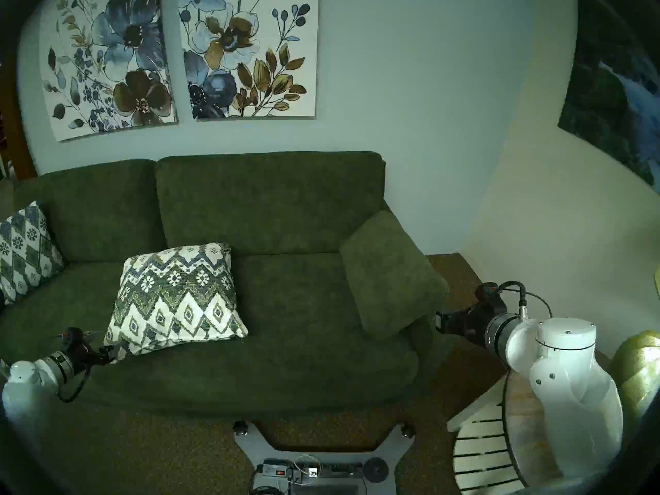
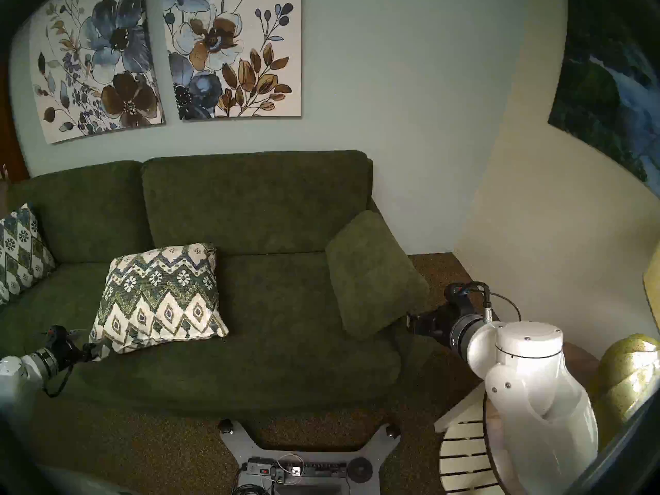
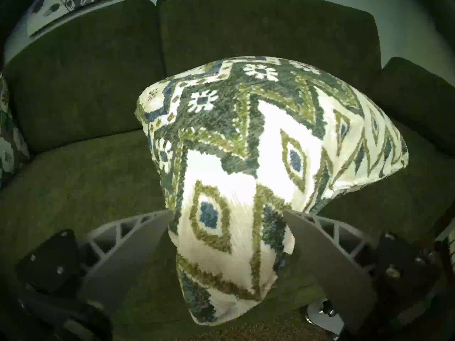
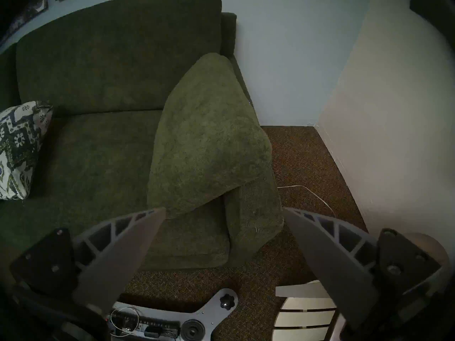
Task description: Fix throw pillow on sofa
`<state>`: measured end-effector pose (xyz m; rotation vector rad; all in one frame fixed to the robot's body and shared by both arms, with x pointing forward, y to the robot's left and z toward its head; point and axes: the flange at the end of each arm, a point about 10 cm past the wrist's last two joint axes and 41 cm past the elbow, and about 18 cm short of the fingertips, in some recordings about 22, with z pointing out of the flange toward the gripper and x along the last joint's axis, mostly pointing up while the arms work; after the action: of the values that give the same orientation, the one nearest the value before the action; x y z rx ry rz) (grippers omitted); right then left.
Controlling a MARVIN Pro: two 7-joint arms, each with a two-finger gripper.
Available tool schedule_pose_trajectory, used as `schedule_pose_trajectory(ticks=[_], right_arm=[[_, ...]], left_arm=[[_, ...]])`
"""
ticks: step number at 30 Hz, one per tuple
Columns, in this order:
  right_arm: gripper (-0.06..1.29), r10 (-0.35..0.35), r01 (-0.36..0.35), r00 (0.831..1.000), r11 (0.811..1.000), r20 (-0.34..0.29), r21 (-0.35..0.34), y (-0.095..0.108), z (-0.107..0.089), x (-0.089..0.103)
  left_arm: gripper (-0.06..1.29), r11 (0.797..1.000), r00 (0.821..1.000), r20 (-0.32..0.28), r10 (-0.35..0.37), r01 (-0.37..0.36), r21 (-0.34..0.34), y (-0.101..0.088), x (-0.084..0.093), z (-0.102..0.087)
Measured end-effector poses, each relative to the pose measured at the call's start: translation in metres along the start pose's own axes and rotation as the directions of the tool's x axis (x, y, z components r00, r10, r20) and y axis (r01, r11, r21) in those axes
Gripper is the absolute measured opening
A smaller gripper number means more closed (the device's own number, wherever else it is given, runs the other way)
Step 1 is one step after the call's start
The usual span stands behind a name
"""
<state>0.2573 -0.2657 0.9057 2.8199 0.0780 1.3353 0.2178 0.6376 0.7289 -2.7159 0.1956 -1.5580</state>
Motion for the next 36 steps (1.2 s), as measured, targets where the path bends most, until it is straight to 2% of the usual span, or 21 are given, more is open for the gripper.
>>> schedule_pose_trajectory(ticks=[10, 16, 20, 21, 24, 28, 36], right_arm=[[1.24, 0.000, 0.000, 1.000, 1.000, 0.000, 0.000, 0.000, 0.000, 0.000], [1.24, 0.000, 0.000, 1.000, 1.000, 0.000, 0.000, 0.000, 0.000, 0.000], [1.24, 0.000, 0.000, 1.000, 1.000, 0.000, 0.000, 0.000, 0.000, 0.000], [1.24, 0.000, 0.000, 1.000, 1.000, 0.001, 0.000, 0.000, 0.000, 0.000], [1.24, 0.000, 0.000, 1.000, 1.000, 0.001, 0.000, 0.000, 0.000, 0.000], [1.24, 0.000, 0.000, 1.000, 1.000, 0.001, 0.000, 0.000, 0.000, 0.000], [1.24, 0.000, 0.000, 1.000, 1.000, 0.001, 0.000, 0.000, 0.000, 0.000]], left_arm=[[1.21, 0.999, 1.000, 0.020, 0.010, -0.010, 0.041, -0.001, 0.014, 0.024], [1.21, 0.999, 0.998, 0.060, 0.001, -0.004, 0.050, 0.005, 0.019, 0.042], [1.21, 0.999, 0.993, 0.113, -0.021, 0.015, 0.051, 0.011, 0.008, 0.052], [1.21, 0.998, 0.989, 0.145, -0.034, 0.026, 0.053, 0.014, 0.000, 0.055], [1.21, 0.998, 0.985, 0.170, -0.044, 0.035, 0.055, 0.017, -0.006, 0.057], [1.21, 0.996, 0.971, 0.228, -0.070, 0.056, 0.070, 0.023, -0.024, 0.061], [1.21, 0.990, 0.956, 0.274, -0.109, 0.081, 0.112, 0.031, -0.042, 0.069]])
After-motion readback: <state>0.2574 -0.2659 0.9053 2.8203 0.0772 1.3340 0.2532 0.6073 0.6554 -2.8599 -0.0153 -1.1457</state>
